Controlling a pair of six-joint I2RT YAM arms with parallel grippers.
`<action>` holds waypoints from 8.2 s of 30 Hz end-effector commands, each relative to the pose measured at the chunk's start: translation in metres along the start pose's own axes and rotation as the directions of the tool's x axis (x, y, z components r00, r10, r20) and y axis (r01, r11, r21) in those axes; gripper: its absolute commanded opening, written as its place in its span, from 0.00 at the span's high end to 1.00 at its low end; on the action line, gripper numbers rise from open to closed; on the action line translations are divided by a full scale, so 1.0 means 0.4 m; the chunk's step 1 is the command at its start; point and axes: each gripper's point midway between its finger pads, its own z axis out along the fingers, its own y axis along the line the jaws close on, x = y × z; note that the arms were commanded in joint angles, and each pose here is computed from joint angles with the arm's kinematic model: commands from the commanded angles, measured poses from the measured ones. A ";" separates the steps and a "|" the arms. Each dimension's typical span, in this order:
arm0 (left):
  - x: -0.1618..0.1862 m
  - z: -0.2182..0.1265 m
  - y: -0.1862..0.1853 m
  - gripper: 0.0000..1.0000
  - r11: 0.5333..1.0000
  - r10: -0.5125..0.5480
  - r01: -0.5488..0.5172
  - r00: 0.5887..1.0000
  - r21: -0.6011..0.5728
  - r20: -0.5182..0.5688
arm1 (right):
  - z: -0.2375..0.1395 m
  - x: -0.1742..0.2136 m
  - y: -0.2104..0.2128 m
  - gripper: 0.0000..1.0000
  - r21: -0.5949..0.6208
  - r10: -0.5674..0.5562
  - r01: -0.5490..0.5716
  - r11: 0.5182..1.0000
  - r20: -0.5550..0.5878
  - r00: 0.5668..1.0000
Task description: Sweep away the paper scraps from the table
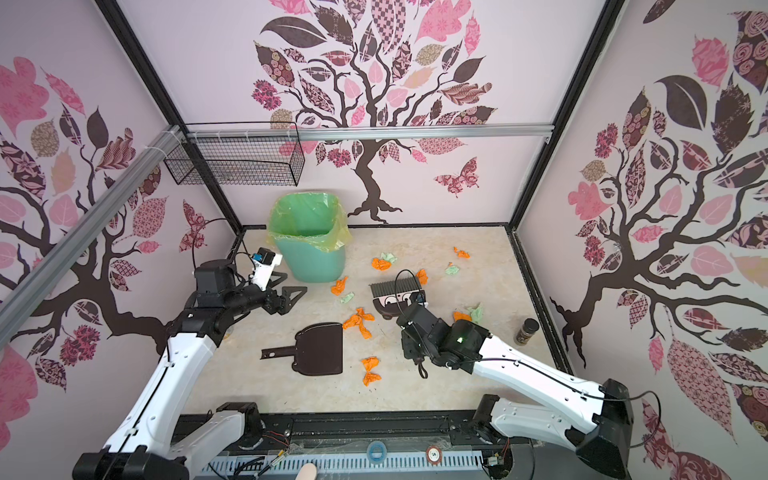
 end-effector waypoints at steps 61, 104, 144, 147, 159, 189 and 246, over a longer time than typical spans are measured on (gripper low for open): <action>-0.029 0.358 -0.375 1.00 0.117 0.953 -0.989 0.087 -0.089 0.291 | -0.067 -0.085 0.139 0.92 -0.255 -0.176 0.108 0.961 -0.263 0.948; 0.154 0.138 -0.347 1.00 0.271 0.893 -0.642 0.446 0.717 0.061 | -0.377 -0.252 0.161 0.20 -0.223 -0.427 0.627 0.746 0.563 0.708; 0.142 0.130 -0.370 1.00 0.285 0.866 -0.522 0.499 0.804 0.017 | -0.225 -0.111 0.262 0.37 -0.374 -0.583 0.717 0.588 0.418 0.696; 0.149 0.134 -0.367 1.00 0.278 0.876 -0.532 0.483 0.799 0.017 | -0.227 -0.111 0.259 0.34 -0.370 -0.601 0.724 0.583 0.403 0.690; 0.130 0.143 -0.375 1.00 0.269 0.884 -0.552 0.466 0.790 0.024 | -0.186 -0.086 0.266 0.52 -0.407 -0.636 0.718 0.565 0.339 0.693; -0.001 0.180 -0.321 0.38 0.431 0.830 -0.645 0.557 0.631 0.002 | -0.247 -0.105 0.235 1.00 -0.383 -0.532 0.658 0.648 0.390 0.751; 0.666 -0.115 0.060 0.73 0.618 0.780 -0.571 0.359 0.540 -0.514 | -0.140 -0.275 -0.116 1.00 0.148 -0.251 0.229 0.962 0.147 0.957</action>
